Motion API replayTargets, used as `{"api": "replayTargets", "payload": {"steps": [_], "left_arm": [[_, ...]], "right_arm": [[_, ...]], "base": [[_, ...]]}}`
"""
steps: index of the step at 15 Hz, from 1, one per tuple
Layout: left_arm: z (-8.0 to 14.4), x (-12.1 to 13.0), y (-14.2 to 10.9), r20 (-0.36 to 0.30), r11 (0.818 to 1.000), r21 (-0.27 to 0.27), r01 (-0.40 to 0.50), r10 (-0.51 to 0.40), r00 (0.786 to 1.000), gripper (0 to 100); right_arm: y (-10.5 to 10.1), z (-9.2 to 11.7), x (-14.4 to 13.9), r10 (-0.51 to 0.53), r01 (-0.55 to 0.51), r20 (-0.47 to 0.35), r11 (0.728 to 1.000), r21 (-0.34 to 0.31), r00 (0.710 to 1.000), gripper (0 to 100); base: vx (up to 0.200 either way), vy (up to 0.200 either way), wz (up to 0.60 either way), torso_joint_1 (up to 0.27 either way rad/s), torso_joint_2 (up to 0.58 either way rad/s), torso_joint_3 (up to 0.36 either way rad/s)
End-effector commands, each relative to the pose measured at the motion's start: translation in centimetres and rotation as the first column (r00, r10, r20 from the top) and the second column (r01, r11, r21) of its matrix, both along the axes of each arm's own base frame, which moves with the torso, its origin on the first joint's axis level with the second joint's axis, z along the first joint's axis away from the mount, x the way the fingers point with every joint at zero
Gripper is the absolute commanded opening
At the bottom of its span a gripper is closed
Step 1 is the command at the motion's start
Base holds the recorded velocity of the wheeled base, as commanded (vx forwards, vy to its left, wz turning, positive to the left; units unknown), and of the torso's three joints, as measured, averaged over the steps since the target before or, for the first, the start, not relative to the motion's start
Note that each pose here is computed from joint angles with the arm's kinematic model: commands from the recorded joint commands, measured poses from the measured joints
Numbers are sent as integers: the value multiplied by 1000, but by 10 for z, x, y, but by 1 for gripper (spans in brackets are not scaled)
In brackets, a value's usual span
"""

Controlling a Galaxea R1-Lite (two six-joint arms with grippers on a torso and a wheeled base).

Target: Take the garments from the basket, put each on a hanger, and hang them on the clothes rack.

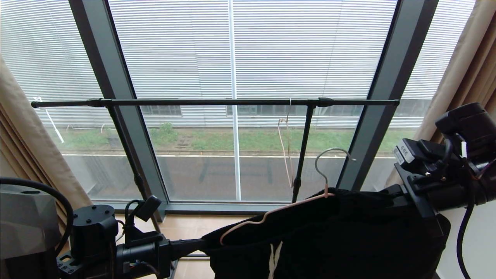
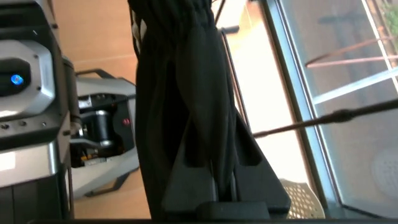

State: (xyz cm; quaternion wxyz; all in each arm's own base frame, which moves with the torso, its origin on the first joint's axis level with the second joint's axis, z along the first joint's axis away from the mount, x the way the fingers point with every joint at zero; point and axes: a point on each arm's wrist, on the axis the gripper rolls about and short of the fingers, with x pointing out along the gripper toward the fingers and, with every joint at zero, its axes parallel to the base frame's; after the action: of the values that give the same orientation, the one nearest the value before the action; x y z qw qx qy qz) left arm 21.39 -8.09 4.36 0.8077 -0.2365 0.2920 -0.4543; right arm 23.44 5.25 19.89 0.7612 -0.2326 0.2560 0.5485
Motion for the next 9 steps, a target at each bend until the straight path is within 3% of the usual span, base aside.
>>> {"api": "replayTargets", "payload": {"steps": [1, 3, 6, 7, 8, 9], "left_arm": [[3, -1, 0, 11, 1000, -4, 0, 0, 1000, 0], [7, -2, 0, 25, 1000, -9, 0, 0, 1000, 0], [16, -4, -3, 65, 1000, -21, 14, -13, 998, 0], [39, -7, -9, 172, 997, -54, 47, -37, 984, 0], [52, -8, -10, 208, 996, -65, 54, -39, 977, 0], [67, -6, -12, 202, 996, -63, 58, -44, 978, 0]], "right_arm": [[2, -6, 0, 2, -2, -4, 1000, -14, 1000, 0], [6, -18, 1, -3, 4, 32, 999, -47, 999, 0], [10, -25, 2, 11, -9, 56, 999, -40, 998, 0], [12, -26, 2, 19, -17, 56, 999, -37, 998, 0], [12, -27, 2, 19, -17, 53, 999, -37, 998, 0], [12, -27, 2, 18, -16, 50, 999, -38, 999, 0]], "base": [[0, 0, 0, 0, 0, 0], [0, 0, 0, 0, 0, 0], [0, 0, 0, 0, 0, 0], [0, 0, 0, 0, 0, 0], [0, 0, 0, 0, 0, 0], [0, 0, 0, 0, 0, 0]]}}
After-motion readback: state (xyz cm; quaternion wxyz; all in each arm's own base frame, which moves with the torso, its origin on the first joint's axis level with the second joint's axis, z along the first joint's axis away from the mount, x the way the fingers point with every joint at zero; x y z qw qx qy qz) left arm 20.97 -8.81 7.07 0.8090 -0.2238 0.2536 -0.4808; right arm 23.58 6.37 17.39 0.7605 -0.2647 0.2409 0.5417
